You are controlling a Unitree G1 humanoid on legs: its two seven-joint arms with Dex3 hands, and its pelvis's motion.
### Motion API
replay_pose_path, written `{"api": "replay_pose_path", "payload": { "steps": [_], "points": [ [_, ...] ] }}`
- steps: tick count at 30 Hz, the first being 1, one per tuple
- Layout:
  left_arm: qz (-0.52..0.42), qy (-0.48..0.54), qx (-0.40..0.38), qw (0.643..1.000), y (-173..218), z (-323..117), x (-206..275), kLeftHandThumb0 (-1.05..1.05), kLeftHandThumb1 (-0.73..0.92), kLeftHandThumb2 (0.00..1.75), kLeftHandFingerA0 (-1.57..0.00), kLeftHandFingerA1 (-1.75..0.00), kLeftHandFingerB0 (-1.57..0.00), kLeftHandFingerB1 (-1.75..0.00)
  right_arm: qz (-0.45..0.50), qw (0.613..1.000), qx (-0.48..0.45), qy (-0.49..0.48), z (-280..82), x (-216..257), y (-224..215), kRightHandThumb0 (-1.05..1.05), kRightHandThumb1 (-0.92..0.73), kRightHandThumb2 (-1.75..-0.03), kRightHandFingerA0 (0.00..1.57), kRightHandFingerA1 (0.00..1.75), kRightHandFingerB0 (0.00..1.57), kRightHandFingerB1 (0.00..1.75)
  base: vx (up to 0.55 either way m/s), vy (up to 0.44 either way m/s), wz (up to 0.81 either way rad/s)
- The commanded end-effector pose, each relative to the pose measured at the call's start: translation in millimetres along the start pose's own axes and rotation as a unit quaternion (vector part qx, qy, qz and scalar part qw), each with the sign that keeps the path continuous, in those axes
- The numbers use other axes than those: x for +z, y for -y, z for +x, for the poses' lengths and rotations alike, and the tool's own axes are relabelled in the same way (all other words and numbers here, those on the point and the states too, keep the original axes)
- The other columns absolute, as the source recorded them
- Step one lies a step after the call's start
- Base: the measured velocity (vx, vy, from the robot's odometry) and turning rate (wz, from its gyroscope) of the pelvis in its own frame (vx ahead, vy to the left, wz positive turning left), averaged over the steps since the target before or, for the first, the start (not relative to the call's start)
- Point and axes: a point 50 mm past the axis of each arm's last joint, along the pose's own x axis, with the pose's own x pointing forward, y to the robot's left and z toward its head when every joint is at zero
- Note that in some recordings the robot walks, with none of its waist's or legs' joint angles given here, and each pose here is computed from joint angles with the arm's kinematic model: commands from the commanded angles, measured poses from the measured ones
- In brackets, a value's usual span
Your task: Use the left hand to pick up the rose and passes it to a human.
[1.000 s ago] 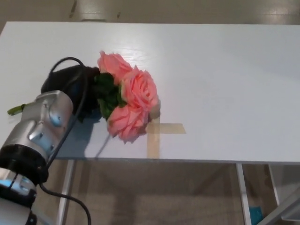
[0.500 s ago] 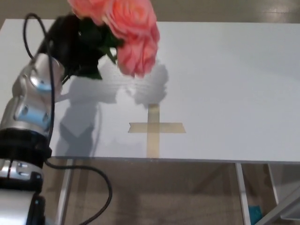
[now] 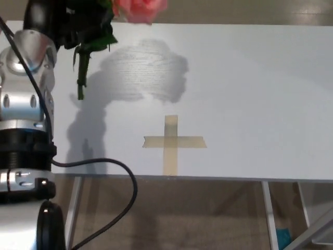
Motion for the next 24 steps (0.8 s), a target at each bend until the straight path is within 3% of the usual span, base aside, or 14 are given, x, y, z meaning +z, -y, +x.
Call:
{"api": "replay_pose_path", "payload": {
  "steps": [1,13,14,24],
  "points": [
    [-0.116,-0.02,-0.024,0.993,-0.7,0.5,-4.6,-0.21,0.84,0.67,-1.03,-1.5,-0.75,-0.99,0.01,1.0,-0.001,-0.014,-0.7,-5.3,2.7,-0.54,-0.81,-0.64,0.67,0.53,0.55,0.4,0.0,0.0,0.0],
    [-0.15,-0.011,-0.026,0.988,-0.4,0.9,0.3,-0.26,0.78,0.77,-1.07,-1.45,-0.79,-1.01,0.01,1.0,0.0,-0.013,-0.4,-4.2,2.6,-0.55,-0.8,-0.64,0.66,0.51,0.54,0.4,0.0,0.0,0.0],
    [-0.146,-0.016,-0.033,0.989,0.5,-0.5,-3.6,-0.21,0.82,0.67,-1.06,-1.48,-0.77,-1.0,0.013,1.0,0.003,-0.015,-0.5,-5.0,2.4,-0.55,-0.8,-0.64,0.65,0.51,0.55,0.4,0.0,0.0,0.0],
    [-0.137,-0.024,-0.043,0.989,2.0,-1.3,-7.9,-0.22,0.84,0.65,-1.08,-1.47,-0.76,-1.03,0.012,1.0,0.005,-0.016,-0.2,-3.9,2.4,-0.55,-0.8,-0.64,0.66,0.51,0.55,0.4,0.0,0.0,0.0]
  ]
}}
